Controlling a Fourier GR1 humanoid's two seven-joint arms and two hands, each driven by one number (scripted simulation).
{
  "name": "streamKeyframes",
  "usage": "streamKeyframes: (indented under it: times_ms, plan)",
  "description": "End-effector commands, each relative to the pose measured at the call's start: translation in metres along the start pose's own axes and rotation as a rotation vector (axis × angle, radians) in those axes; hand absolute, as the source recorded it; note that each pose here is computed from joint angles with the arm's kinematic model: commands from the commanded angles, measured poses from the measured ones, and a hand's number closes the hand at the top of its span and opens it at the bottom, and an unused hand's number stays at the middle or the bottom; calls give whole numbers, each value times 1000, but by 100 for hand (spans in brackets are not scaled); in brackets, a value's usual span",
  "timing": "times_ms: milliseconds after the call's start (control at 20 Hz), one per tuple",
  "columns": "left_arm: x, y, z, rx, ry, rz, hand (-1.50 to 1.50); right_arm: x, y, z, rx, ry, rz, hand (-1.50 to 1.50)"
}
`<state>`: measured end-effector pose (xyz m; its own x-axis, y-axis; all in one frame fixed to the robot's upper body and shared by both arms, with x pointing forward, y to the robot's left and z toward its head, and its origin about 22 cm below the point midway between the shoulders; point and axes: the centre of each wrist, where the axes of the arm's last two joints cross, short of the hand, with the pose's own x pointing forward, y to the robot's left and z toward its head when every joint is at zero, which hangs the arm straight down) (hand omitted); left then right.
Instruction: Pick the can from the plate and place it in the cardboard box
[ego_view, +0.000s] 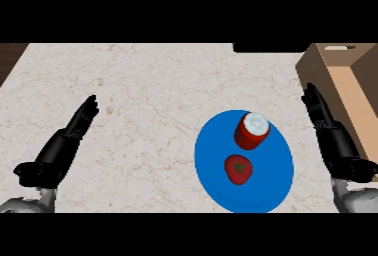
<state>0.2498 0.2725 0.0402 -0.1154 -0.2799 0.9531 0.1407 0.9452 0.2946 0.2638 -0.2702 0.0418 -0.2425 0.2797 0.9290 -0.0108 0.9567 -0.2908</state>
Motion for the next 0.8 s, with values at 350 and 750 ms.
streamKeyframes:
  times_ms: [350, 750]
  plan:
    - [-17, 40, 12, 219, 224, 268, 0, 29, -50, -28, -488, 21, 98, -150]
    - [-10, 59, 13, 209, 231, 293, 0, 93, -2, 16, -262, -257, 182, -150]
